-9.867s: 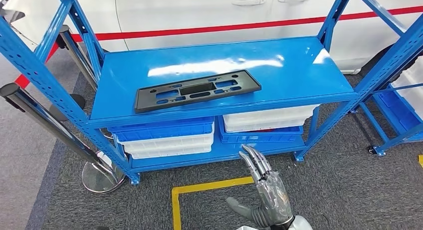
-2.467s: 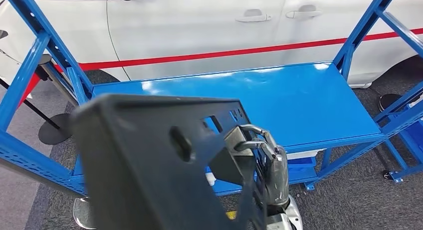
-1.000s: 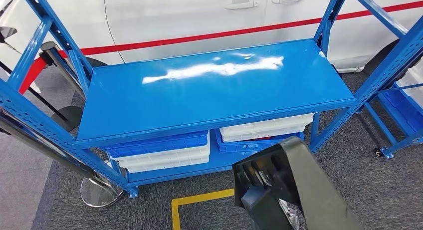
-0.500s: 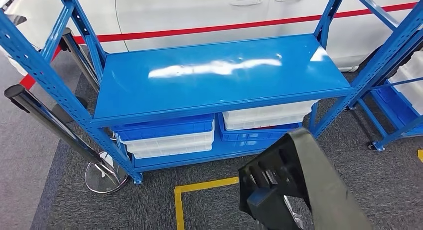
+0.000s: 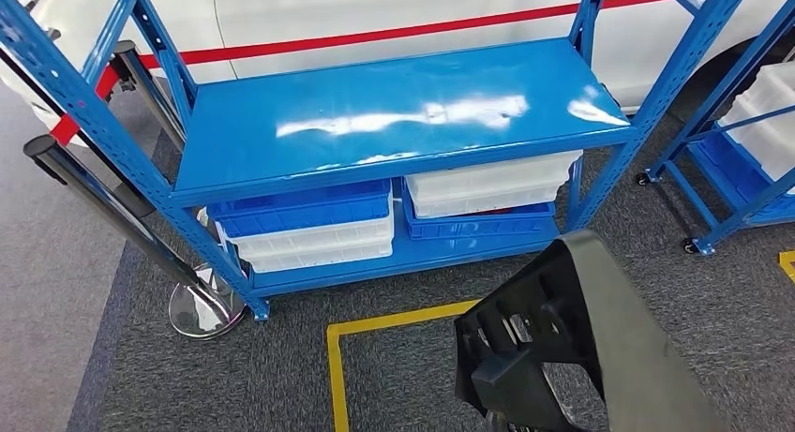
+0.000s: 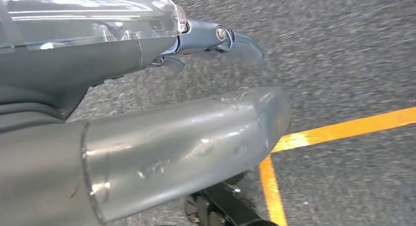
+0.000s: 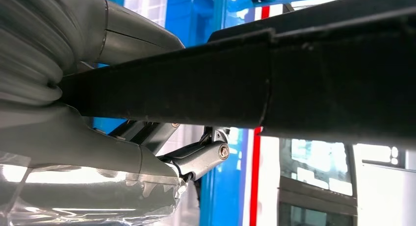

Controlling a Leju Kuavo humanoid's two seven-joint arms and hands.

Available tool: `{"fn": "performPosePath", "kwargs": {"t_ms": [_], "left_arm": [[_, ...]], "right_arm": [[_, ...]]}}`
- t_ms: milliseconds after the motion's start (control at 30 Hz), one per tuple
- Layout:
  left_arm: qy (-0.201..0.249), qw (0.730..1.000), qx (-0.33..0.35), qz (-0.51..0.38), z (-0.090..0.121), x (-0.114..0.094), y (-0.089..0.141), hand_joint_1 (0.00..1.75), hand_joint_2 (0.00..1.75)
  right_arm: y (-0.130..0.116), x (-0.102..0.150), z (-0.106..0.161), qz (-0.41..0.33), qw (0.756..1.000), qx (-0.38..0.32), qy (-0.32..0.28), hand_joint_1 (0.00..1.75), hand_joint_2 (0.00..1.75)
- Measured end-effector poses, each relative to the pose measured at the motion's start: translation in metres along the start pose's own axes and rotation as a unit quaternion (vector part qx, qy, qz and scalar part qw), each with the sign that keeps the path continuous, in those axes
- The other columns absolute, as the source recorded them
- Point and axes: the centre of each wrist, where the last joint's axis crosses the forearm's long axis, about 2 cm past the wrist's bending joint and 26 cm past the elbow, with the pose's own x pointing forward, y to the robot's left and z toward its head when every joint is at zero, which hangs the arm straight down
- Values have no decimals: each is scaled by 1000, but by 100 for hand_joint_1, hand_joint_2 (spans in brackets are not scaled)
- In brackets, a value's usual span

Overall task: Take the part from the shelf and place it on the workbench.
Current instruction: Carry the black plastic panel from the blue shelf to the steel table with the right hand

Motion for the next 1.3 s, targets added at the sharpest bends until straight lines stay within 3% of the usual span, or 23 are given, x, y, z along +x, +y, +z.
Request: {"fn": "performPosePath", "kwargs": {"t_ms": [633,833,1067,1300], "left_arm": [[0,999,-19,-29,0,-2,6,0,0],[-5,999,-23,-35,1,-3,6,0,0],[-20,999,-9,-29,-7,13,0,0,0],[-16,999,-7,-28,-7,14,-2,0,0]], "right_arm": [[-10,9,13,22,999,-21,19,175,175],[-10,11,14,-5,999,-23,25,175,175],[-9,11,13,-21,999,-8,28,175,175],[-9,11,12,-27,999,-5,28,175,175]]}}
